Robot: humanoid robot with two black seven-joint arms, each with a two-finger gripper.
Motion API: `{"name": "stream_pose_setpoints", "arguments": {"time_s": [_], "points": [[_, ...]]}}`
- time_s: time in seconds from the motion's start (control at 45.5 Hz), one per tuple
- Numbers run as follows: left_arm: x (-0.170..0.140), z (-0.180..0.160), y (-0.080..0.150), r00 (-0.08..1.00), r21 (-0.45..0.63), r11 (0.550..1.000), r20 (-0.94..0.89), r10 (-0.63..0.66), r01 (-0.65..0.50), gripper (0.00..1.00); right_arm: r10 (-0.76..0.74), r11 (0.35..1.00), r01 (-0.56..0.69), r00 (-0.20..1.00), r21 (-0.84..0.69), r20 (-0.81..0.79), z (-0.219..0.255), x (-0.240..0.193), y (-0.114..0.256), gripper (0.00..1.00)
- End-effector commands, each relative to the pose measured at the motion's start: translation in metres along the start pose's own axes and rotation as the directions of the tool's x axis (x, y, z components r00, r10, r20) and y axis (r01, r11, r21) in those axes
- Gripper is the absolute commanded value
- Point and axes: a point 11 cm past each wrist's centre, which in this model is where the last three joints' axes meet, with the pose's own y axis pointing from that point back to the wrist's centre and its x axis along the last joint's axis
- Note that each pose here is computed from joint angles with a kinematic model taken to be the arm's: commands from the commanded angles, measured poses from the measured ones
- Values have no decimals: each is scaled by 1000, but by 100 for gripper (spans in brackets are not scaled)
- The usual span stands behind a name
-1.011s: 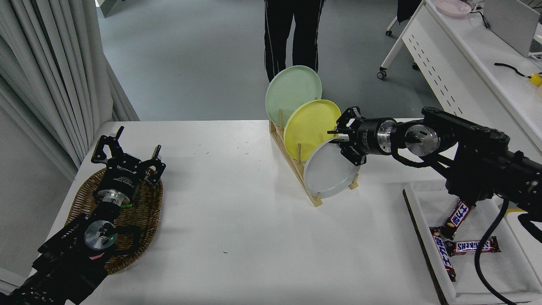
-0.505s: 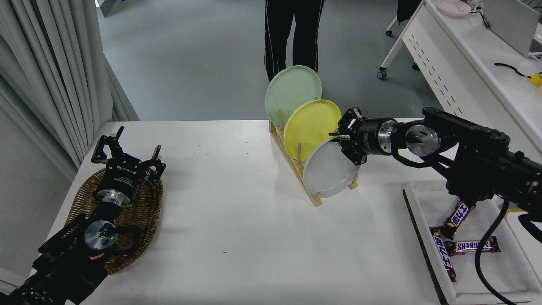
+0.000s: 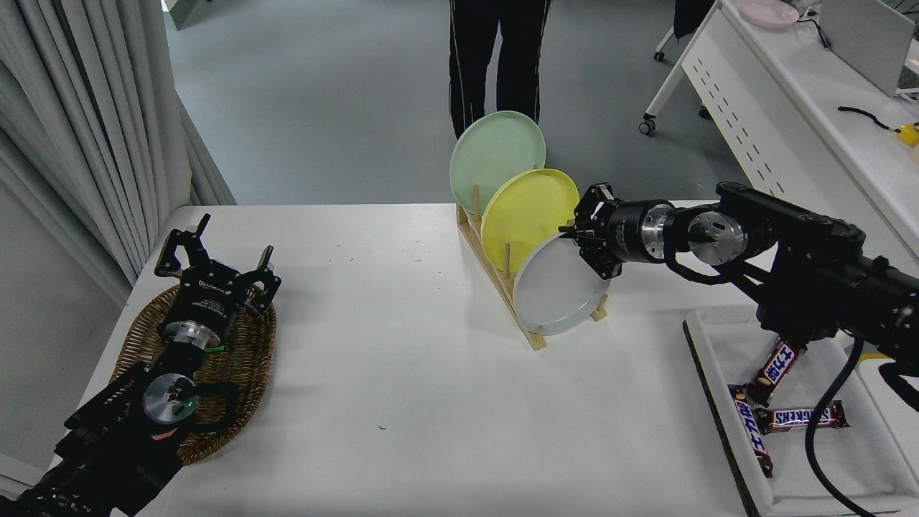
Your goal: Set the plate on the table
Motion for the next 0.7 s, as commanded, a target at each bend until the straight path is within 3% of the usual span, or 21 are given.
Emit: {"name": "stream_pose_setpoints", "arguments": {"time_s": [0.0, 0.681], "points": [[0, 0, 0, 1000, 0, 1000, 0, -1, 1, 100, 2, 1000, -2, 1000, 0, 0, 0, 1, 1, 0], [0, 0, 0, 1000, 0, 1000, 0, 0, 0, 100, -30, 999, 30, 1000, 40, -2, -37, -1, 20, 0]]}}
